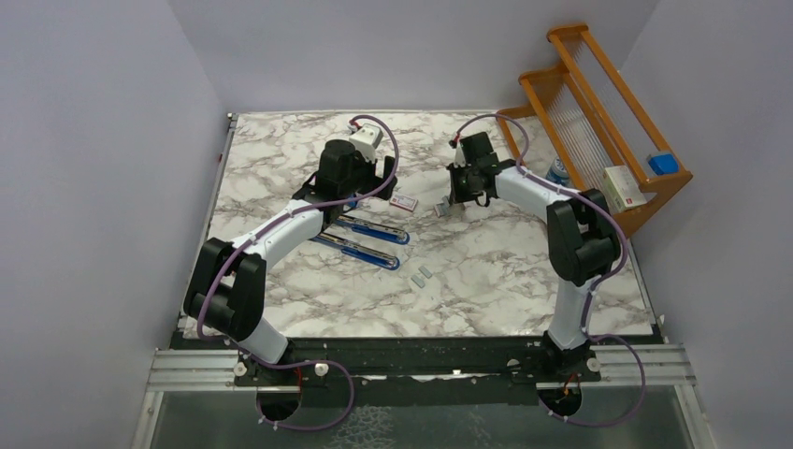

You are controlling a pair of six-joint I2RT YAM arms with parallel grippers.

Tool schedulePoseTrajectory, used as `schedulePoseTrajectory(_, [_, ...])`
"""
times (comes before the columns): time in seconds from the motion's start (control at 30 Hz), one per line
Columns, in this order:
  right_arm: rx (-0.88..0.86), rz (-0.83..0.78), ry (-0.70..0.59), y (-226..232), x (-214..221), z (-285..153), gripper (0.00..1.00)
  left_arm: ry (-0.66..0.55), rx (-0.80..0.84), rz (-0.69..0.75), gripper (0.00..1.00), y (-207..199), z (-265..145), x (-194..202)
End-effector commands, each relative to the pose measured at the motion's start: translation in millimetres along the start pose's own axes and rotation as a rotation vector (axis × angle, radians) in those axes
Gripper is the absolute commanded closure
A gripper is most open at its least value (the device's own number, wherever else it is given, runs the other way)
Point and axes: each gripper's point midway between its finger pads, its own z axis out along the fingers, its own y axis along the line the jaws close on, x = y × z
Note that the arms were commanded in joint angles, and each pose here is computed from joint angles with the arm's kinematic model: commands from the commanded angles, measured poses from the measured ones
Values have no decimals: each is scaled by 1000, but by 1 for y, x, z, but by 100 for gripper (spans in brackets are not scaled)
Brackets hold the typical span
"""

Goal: Load the staples into the stapler

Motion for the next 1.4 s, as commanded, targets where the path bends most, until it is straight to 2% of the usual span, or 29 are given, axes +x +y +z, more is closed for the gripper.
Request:
schedulePoseTrajectory(0.0, [5,13,-48,2,-13,-16,99,-40,39,-13,6,-7,2,-20])
schedulePoseTrajectory(0.23, [-24,61,-102,11,-24,-40,99,-69,38,-158,2,-13,1,-30])
schedulePoseTrajectory(0.33, [-42,87,-127,16,-26,-52,99,-75,38,-316,2,-17,-2,-33])
schedulePoseTrajectory(0.47, [-71,130,-182,23,-30,-73,99,-81,69,-611,2,-34,-3,-36])
schedulePoseTrajectory(0.57, [-62,165,-216,23,-29,-88,99,-64,82,-712,3,-55,1,-39])
schedulePoseTrajectory(0.77, [-67,206,-298,25,-27,-118,99,4,60,-737,5,-108,16,-37])
schedulePoseTrajectory(0.93, [-85,217,-337,27,-23,-132,99,41,91,-751,7,-135,27,-37])
schedulePoseTrajectory(1.2, [-107,227,-352,30,-18,-138,99,148,59,-710,15,-151,43,-14])
schedulePoseTrajectory(1.37, [-111,222,-363,31,-21,-139,99,169,69,-717,21,-156,44,-9])
